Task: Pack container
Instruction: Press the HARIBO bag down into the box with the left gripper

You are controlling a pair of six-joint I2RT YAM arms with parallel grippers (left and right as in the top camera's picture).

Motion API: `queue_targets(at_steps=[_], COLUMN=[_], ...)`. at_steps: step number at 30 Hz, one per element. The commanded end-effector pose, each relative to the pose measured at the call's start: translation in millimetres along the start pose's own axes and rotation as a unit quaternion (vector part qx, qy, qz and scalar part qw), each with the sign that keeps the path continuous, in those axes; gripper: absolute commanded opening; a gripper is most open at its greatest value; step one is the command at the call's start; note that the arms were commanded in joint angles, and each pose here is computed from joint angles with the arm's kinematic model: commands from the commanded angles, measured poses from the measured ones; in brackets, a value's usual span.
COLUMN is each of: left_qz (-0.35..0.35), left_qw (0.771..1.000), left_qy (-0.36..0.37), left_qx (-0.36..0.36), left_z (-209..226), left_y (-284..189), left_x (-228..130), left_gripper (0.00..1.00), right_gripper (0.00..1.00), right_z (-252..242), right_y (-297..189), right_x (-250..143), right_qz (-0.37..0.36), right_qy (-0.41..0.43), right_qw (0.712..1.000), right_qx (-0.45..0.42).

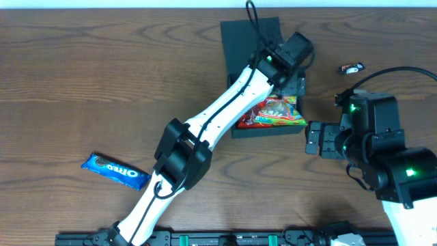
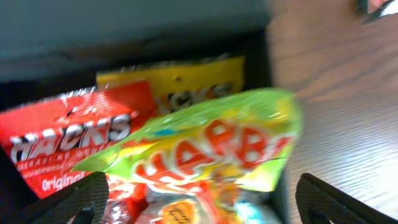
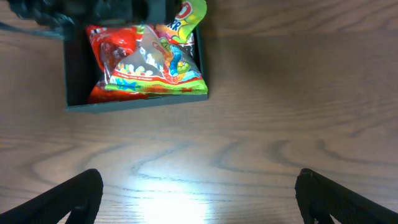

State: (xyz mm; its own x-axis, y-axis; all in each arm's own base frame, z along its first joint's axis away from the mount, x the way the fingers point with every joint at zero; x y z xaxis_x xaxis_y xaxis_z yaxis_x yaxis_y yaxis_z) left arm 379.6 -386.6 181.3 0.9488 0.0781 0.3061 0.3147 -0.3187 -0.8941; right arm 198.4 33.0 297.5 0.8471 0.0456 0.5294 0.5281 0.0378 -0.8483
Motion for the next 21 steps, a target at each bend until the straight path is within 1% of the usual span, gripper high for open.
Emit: queue_targets(at_steps=[1, 4, 11, 17, 21], left_qz=[-0.009, -0.002, -0.006, 0.005, 0.01], left_qw=[0.999, 0.998, 0.998, 0.996, 0.997], left_qy=[-0.003, -0.006, -0.01, -0.005, -0.005], left_qx=[-0.031, -0.058, -0.066, -0.093, -0.081], left_z=[-11.2, -18.0, -22.4, -33.3, -30.1], left_y=[-4.8, -5.5, -4.0, 14.1, 25.5], left_x=[7.9, 8.1, 8.3, 2.5, -0.6], left_gripper=[0.96, 0.96, 0.96, 0.96, 0.96], right_gripper=[0.99, 0.99, 0.99, 0.99, 0.99], right_z=[1.2, 1.2, 1.2, 1.2, 1.2], right_y=[0.1, 0.1, 0.1, 0.1, 0.1], right_x=[-0.7, -0.7, -0.7, -0.7, -0.7], right_qz=[0.001, 0.001, 0.001, 0.001, 0.001], right_qy=[0.002, 0.002, 0.002, 0.002, 0.002], right_qw=[1.0, 1.0, 1.0, 1.0, 1.0], right_qx=[0.0, 0.0, 0.0, 0.0, 0.0])
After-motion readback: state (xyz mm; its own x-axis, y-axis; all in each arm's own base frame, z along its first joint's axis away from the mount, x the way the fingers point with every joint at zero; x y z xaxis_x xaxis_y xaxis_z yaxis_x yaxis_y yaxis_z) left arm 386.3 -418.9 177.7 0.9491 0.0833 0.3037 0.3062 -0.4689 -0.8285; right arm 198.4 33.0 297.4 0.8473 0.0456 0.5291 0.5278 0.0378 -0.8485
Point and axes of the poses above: each gripper's point midway between its finger pads, its own y axis out along the fingers, its own z axis along the line the jaws close on, x = y × z, the point moved 7 cm from there along -y, back along the fingers, and after that the axes turned 7 degrees about -y, right-handed, at the moved point
